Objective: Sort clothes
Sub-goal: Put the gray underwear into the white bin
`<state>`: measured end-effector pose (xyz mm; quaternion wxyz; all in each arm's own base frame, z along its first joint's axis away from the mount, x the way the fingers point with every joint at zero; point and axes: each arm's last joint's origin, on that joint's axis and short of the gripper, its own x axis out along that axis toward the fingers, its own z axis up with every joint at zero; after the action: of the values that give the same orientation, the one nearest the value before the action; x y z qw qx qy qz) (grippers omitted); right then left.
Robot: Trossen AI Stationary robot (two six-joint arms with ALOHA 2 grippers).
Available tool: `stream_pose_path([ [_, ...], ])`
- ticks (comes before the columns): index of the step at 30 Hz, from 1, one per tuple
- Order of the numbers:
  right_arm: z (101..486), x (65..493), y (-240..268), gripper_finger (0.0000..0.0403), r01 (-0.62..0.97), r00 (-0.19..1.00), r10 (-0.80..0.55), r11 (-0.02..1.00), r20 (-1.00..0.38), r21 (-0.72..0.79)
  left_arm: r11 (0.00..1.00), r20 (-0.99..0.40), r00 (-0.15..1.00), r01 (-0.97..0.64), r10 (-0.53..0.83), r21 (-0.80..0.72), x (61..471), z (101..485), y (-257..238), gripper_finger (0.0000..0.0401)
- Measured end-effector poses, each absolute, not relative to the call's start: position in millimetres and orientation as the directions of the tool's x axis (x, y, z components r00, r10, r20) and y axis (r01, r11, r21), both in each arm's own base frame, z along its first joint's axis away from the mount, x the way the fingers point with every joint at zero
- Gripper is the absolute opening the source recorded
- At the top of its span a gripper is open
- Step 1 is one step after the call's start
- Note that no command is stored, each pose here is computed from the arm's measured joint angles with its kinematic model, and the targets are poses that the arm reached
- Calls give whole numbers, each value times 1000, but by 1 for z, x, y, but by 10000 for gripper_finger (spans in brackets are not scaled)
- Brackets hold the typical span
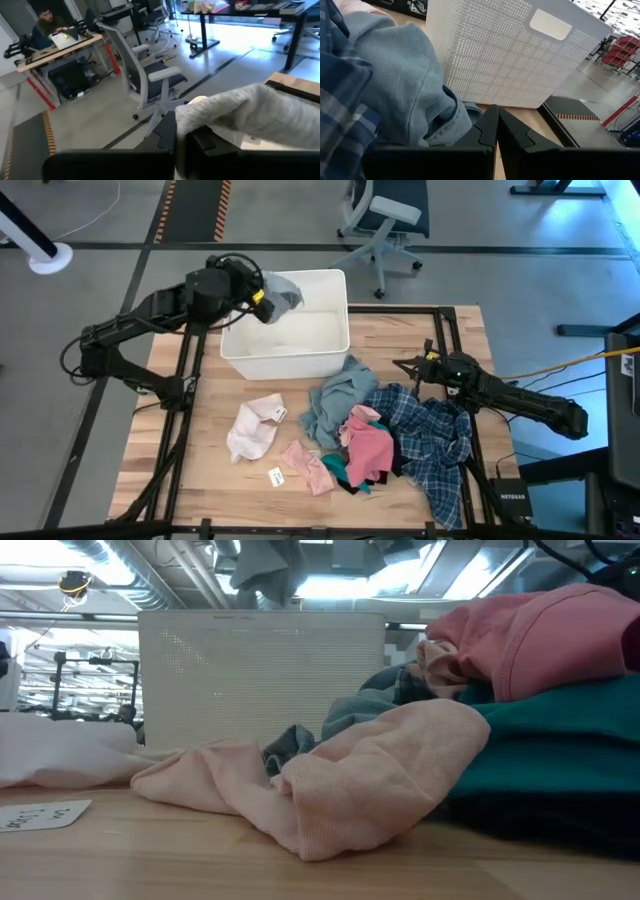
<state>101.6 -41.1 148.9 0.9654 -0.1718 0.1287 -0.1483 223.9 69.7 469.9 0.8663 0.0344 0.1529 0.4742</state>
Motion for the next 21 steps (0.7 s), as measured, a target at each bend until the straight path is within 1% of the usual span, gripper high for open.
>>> stream_pose_path([
  [6,149,102,-41,19,239,924,-327,898,-196,-369,521,-253,472,-834,844,182,226,464,77,18],
  [15,149,102,-41,19,236,926,-323,899,-196,-368,509,-266,461,-848,847,149,230,460,80,31],
  [21,149,102,-41,19,236,926,-323,899,-196,-368,480,-311,415,-860,855,172,234,451,89,60],
])
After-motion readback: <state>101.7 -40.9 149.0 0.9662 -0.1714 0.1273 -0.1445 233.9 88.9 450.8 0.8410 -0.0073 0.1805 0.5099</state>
